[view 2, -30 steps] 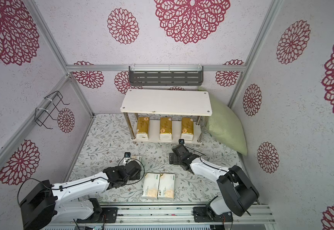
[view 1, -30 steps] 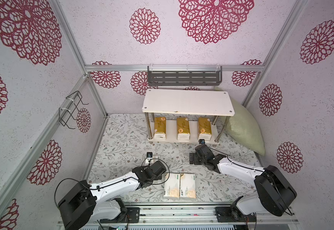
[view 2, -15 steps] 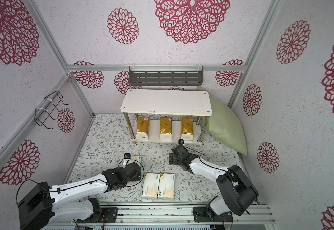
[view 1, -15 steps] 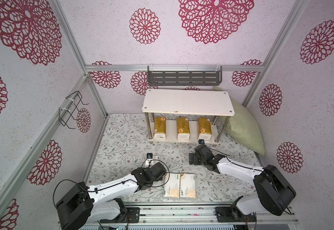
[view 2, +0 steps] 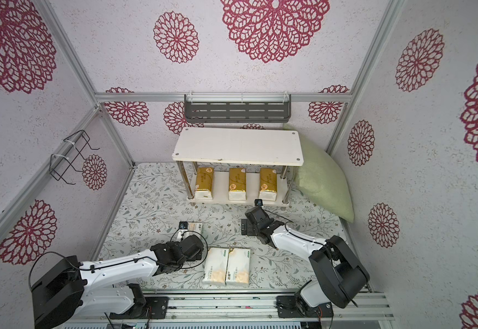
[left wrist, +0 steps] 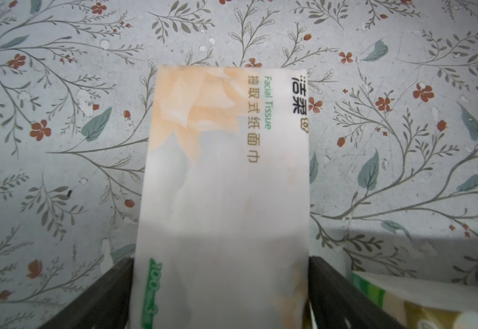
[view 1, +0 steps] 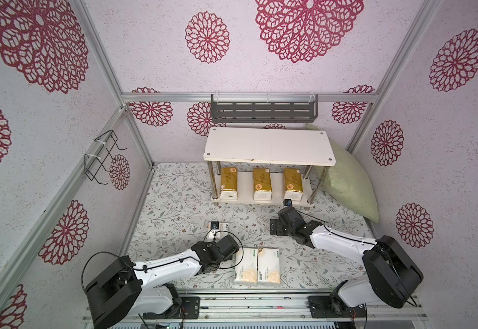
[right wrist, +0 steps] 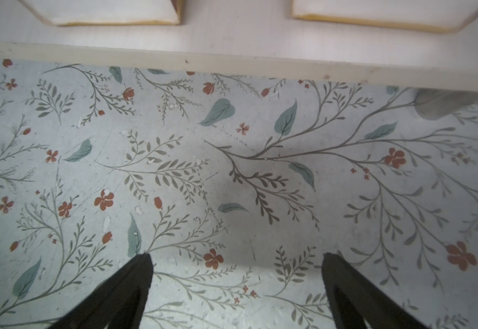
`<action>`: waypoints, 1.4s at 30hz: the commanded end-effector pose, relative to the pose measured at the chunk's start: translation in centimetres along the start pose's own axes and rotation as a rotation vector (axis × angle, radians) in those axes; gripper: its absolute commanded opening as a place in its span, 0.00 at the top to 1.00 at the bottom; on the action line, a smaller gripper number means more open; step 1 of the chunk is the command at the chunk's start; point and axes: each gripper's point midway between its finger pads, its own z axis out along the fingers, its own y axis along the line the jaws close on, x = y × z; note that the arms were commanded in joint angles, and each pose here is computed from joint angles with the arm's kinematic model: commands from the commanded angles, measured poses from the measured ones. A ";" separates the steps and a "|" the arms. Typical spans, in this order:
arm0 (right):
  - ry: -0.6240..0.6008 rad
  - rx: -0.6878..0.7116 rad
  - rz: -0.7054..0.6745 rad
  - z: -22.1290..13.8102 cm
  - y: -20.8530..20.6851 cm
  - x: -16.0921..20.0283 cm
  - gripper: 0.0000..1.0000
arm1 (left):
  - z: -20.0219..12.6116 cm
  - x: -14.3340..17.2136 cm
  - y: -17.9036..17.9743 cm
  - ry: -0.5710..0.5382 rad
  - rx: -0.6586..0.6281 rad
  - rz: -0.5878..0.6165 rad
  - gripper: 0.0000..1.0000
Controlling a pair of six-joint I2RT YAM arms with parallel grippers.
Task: Place the tissue boxes on the shelf by color
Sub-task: Pick up the box of tissues from the center of the board.
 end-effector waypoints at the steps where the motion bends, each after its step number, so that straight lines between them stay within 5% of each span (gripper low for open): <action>1: -0.034 -0.008 0.015 -0.3 0.5 -1.0 0.01 | 0.8 1.0 -0.1 0.017 -0.008 0.028 0.03; 13: -0.032 -0.008 0.014 -0.4 0.4 -0.7 0.01 | 1.7 1.1 -0.9 0.013 -0.001 0.050 0.01; 19: -0.018 -0.002 0.010 -0.1 0.3 -0.3 0.01 | 1.2 0.4 -1.0 -0.012 0.010 0.046 0.11; 42: -0.007 0.011 0.004 0.3 -0.3 0.5 0.01 | -5.4 -4.8 -1.2 -0.068 0.074 0.043 0.20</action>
